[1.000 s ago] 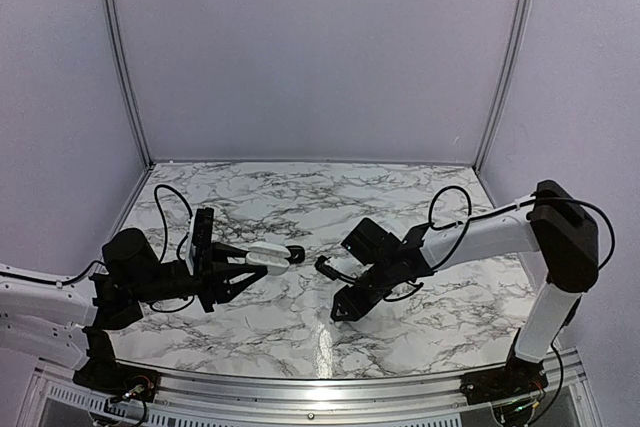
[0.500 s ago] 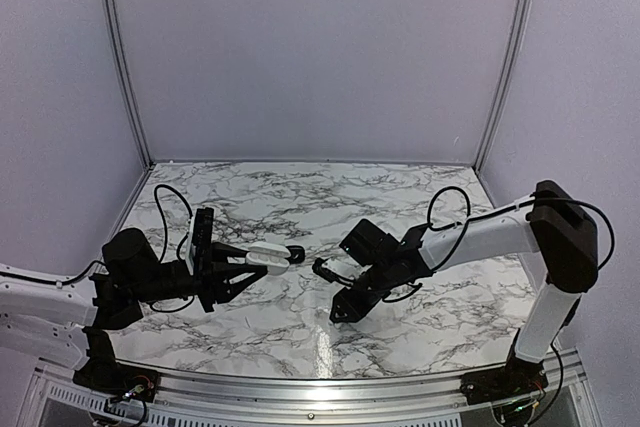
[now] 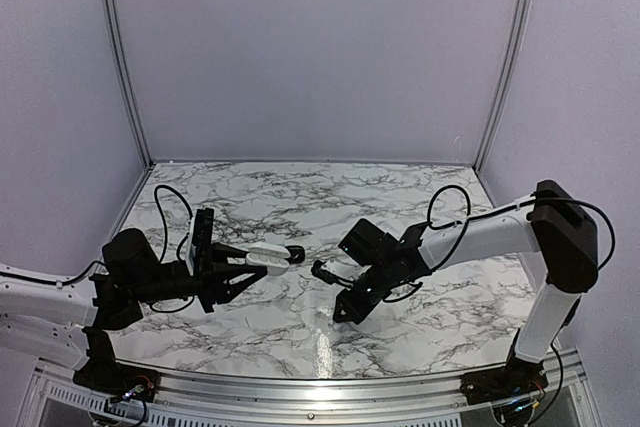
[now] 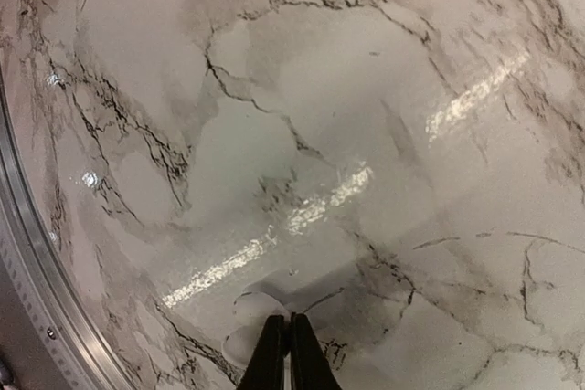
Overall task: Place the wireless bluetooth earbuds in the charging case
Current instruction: Pick up the left earbud from the center of the board.
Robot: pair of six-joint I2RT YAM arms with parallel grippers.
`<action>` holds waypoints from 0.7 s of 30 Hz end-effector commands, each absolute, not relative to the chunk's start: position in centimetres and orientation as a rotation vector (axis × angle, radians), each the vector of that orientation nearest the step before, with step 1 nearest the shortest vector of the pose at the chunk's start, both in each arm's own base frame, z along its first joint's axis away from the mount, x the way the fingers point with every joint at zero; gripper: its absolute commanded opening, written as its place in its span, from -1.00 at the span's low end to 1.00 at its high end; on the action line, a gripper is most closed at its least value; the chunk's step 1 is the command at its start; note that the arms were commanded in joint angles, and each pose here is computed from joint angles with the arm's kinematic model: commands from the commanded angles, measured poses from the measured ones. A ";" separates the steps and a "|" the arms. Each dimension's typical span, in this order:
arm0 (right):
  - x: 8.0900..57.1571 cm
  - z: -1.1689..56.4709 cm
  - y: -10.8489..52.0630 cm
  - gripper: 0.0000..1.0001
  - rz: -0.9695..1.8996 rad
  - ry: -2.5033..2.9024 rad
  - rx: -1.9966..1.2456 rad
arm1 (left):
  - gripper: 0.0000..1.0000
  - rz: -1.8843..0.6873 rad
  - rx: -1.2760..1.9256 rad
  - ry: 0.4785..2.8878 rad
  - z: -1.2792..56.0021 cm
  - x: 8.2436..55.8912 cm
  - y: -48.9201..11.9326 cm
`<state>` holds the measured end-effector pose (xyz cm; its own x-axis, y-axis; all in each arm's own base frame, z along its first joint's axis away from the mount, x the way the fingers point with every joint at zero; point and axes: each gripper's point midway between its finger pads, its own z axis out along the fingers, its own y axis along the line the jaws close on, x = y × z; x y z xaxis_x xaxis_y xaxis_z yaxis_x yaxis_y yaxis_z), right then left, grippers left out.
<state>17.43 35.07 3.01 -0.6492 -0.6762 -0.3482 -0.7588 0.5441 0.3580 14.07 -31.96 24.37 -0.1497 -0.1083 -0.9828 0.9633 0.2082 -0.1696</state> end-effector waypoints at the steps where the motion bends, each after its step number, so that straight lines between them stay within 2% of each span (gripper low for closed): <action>1: 16.7 4.3 35.2 -0.95 0.740 2.604 -1.266 | -1.00 -1.197 0.881 1.285 25.7 13.9 -31.4; 3: 16.7 4.8 35.2 -1.00 0.743 2.594 -1.268 | -1.00 -1.198 0.882 1.284 25.8 13.9 -31.5; 21: 17.7 6.0 34.8 -1.00 0.694 2.547 -1.210 | -1.00 -1.198 0.881 1.287 25.7 14.0 -31.5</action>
<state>17.00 34.26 4.43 -0.6421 -0.6838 -0.3467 -0.7652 0.5442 0.3440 14.05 -31.94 24.22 -0.1508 -0.1053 -0.9829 0.9631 0.2087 -0.1701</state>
